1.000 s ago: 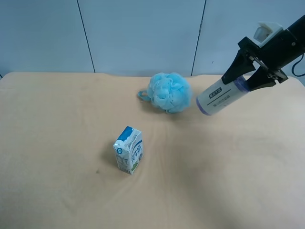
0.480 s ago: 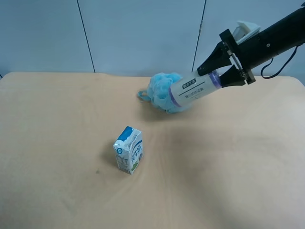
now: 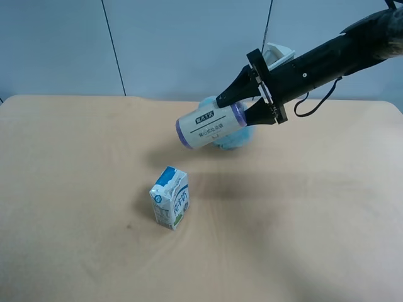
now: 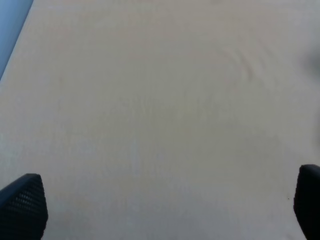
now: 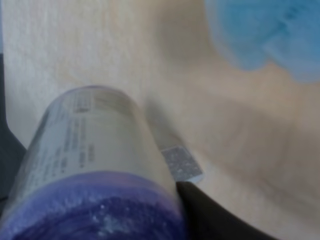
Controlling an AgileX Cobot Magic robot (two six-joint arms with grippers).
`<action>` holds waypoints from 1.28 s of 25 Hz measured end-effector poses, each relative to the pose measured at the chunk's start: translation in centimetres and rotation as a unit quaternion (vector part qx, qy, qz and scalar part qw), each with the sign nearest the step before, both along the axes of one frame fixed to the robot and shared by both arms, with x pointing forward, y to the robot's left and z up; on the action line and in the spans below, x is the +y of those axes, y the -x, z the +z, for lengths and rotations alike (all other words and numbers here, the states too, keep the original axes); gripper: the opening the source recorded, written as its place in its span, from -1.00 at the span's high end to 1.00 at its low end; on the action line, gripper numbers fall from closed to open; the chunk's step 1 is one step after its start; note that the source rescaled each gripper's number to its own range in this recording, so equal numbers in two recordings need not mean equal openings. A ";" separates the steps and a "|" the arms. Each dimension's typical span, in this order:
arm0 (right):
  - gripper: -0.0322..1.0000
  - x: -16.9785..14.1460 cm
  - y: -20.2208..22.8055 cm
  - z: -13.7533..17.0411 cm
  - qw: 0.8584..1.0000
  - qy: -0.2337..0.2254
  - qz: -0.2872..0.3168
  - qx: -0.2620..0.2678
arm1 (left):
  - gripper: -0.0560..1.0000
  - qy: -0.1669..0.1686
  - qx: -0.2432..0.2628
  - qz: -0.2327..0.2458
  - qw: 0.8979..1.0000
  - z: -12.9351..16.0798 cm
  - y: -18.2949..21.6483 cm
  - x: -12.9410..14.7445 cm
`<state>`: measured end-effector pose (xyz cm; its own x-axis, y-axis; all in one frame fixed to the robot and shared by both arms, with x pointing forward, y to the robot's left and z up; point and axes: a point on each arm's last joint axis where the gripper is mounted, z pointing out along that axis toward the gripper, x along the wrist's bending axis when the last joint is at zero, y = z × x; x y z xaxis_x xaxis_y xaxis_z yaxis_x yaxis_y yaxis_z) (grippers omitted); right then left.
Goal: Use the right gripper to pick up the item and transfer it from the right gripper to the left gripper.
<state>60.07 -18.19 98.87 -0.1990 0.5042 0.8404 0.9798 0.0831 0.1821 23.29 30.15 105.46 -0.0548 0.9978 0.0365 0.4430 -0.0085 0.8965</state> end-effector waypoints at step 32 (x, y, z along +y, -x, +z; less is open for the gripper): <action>0.93 1.3 -0.5 0.8 0.997 -0.071 -0.020 -0.020 | -1.00 0.077 0.142 -0.017 0.987 0.9 -8.1 -0.4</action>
